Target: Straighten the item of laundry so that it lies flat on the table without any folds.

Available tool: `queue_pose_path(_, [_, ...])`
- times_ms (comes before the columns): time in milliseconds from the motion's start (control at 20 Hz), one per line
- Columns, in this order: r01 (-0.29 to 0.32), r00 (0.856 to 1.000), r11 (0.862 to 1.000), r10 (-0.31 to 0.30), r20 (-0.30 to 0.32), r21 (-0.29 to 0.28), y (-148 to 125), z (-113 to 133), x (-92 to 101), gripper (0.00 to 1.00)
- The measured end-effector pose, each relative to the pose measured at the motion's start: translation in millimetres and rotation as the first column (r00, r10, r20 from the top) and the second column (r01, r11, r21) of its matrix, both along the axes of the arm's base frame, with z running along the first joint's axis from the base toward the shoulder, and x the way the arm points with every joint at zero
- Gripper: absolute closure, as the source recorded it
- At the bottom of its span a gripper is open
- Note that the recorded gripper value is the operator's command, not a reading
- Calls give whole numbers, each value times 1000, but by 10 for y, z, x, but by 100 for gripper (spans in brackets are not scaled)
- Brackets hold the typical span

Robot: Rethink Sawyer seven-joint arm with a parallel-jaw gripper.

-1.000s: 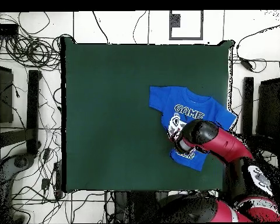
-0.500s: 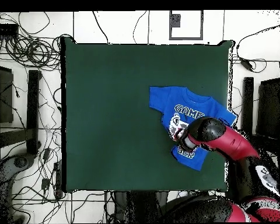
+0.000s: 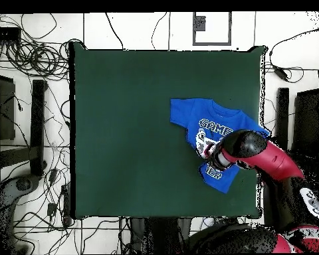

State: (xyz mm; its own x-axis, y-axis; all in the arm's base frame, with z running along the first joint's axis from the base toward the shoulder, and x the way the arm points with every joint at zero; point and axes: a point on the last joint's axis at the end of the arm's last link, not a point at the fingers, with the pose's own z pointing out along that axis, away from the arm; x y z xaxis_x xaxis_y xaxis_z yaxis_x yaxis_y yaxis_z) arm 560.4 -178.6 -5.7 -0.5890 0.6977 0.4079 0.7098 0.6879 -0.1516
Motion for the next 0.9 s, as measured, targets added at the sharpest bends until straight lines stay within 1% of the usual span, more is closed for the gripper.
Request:
queue_pose_path(450, [-27,1000,1000,27,-7,-15,-130,30,129,100])
queue_pose_path(700, [-26,999,1000,26,-19,-7,-188,-5,205,100])
queue_pose_path(900, [-24,999,1000,24,-30,0,-216,-36,230,100])
